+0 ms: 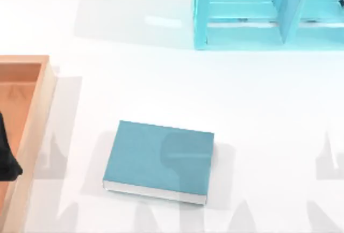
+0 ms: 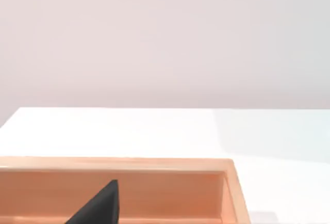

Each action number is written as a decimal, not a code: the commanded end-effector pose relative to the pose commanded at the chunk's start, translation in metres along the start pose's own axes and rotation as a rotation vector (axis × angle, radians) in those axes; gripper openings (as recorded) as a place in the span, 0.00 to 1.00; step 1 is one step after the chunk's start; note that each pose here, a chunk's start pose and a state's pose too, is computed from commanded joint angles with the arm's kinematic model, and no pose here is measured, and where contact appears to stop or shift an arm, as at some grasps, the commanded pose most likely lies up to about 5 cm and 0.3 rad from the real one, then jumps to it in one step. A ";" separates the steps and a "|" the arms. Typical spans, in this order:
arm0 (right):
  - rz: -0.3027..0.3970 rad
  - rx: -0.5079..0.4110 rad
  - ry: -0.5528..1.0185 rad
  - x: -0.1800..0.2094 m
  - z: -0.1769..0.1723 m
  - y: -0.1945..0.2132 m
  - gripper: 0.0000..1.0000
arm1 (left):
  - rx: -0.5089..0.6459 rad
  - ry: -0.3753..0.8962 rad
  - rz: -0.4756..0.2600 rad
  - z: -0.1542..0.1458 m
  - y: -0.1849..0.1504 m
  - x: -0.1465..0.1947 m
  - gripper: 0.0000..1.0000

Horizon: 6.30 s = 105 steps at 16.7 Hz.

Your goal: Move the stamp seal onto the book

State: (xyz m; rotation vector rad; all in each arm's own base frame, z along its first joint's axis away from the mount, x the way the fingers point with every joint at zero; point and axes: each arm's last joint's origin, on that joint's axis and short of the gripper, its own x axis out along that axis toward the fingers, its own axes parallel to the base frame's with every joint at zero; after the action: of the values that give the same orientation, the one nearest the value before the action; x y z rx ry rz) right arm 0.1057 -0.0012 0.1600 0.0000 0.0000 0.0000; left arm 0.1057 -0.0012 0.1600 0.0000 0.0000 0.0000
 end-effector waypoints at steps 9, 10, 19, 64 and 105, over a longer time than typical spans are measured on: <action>0.000 0.000 0.000 0.000 0.000 0.000 1.00 | 0.035 0.188 0.028 0.036 0.004 0.005 1.00; 0.000 0.000 0.000 0.000 0.000 0.000 1.00 | 0.044 0.248 0.037 0.048 0.006 0.009 1.00; 0.000 0.000 0.000 0.000 0.000 0.000 1.00 | 0.078 1.007 0.060 0.114 0.042 0.123 1.00; 0.000 0.000 0.000 0.000 0.000 0.000 1.00 | 0.012 1.563 -0.017 -0.019 0.098 0.235 0.02; 0.000 0.000 0.000 0.000 0.000 0.000 1.00 | 0.015 1.569 -0.018 0.075 -0.200 0.206 0.00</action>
State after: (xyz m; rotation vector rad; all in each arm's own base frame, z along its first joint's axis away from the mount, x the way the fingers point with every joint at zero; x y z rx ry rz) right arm 0.1057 -0.0012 0.1600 0.0000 0.0000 0.0000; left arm 0.3118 -0.2008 0.2350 0.0154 1.5692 -0.0176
